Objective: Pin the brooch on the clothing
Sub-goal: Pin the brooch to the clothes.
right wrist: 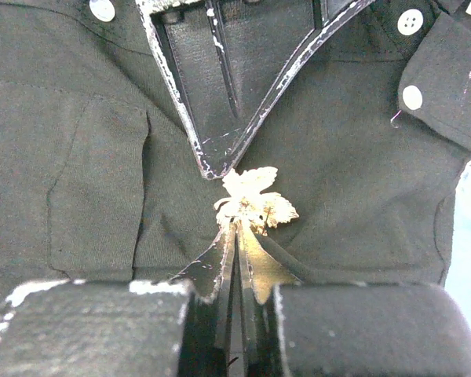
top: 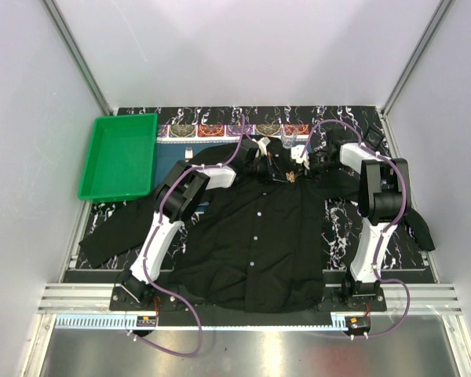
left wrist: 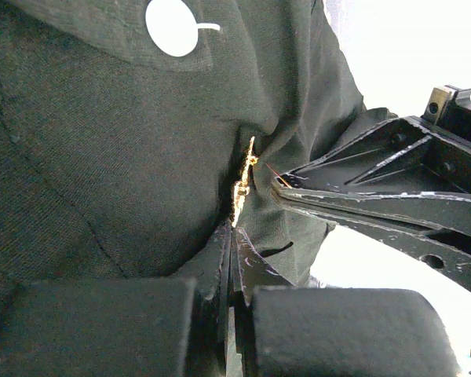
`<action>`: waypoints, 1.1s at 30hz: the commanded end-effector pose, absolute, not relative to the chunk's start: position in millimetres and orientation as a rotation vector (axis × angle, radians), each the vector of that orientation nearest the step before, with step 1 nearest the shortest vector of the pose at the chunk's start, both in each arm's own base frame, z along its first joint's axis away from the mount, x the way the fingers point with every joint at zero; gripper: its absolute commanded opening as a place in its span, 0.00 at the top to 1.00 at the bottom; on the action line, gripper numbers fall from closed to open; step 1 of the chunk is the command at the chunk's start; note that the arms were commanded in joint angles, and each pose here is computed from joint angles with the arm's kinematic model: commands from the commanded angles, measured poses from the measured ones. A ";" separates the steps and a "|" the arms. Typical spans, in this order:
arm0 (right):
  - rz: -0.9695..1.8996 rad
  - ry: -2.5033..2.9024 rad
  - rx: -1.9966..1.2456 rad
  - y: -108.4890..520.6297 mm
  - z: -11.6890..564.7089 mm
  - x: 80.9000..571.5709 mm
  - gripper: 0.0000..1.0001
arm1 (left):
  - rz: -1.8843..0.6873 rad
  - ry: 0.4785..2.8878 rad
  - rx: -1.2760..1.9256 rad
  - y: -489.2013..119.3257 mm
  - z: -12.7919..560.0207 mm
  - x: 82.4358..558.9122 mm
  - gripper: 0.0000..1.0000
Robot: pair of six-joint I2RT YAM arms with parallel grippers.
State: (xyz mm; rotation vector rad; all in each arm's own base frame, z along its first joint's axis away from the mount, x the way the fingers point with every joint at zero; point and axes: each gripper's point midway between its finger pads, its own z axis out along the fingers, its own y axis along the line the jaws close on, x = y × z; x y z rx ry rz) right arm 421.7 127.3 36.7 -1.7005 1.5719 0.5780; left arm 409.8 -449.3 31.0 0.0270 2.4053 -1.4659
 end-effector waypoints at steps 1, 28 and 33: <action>0.566 1.514 -1.699 134.6 41.9 432.3 0.91 | -1.508 2.365 0.043 -453.3 41.4 413.7 1.00; 0.489 1.585 -1.637 120.6 45.0 453.6 0.87 | -1.510 2.364 0.045 -453.8 41.4 414.2 1.00; 0.504 1.573 -1.637 125.2 45.5 453.3 0.87 | -1.510 2.362 0.048 -454.0 42.6 414.5 1.00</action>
